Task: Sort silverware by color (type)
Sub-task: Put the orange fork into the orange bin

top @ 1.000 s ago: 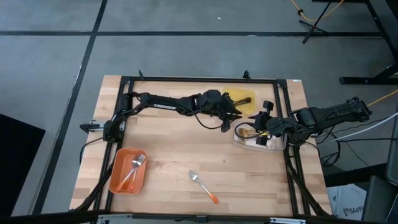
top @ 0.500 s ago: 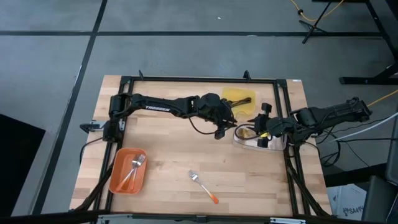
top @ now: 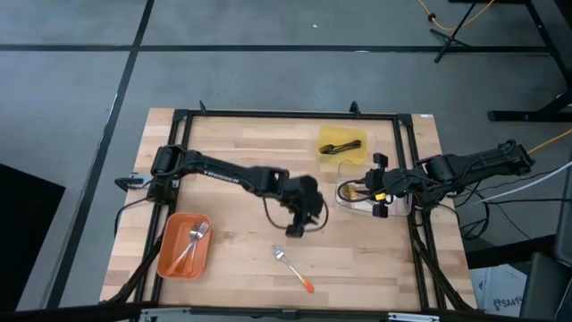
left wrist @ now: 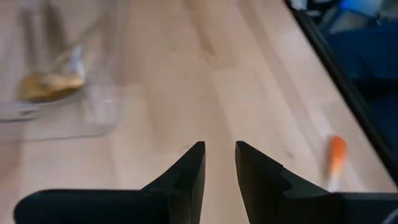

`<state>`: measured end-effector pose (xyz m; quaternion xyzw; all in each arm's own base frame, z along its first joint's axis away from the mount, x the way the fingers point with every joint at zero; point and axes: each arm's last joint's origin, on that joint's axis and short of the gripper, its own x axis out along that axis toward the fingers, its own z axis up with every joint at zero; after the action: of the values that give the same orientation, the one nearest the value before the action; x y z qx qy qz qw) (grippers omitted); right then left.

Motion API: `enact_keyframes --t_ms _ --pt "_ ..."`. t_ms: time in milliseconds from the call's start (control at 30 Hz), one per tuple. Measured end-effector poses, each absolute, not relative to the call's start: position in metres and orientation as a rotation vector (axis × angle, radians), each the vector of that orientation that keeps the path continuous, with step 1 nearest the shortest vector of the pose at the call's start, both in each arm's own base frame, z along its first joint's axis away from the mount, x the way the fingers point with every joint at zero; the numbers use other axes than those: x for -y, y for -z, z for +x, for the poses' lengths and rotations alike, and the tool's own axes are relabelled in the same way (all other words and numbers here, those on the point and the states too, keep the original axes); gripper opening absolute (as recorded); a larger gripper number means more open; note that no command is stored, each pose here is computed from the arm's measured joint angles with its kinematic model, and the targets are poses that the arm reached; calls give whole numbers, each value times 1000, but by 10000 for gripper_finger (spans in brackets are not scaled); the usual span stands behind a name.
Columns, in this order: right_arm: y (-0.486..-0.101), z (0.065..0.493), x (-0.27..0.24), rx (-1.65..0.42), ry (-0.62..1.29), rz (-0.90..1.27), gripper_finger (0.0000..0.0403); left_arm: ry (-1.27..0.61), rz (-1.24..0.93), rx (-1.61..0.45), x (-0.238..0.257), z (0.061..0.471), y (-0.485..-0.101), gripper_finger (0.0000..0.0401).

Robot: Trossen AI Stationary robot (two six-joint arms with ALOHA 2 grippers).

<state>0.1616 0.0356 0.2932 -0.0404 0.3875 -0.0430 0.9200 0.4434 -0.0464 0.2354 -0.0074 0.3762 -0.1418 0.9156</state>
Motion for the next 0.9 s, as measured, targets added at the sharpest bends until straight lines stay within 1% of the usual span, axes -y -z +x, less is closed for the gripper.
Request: enact_keyframes --t_ms 200,367,600,900 --pt "-293 162 -36 -796 89 -82 108 390 36 -831 93 432 -232 82" --pt "-293 162 -36 -795 90 -81 108 418 79 -886 119 422 -228 82" --pt "-293 162 -36 -795 90 -81 108 479 112 -914 146 411 -226 82" --pt "-293 162 -36 -795 89 -81 108 506 201 -964 162 402 -217 82"
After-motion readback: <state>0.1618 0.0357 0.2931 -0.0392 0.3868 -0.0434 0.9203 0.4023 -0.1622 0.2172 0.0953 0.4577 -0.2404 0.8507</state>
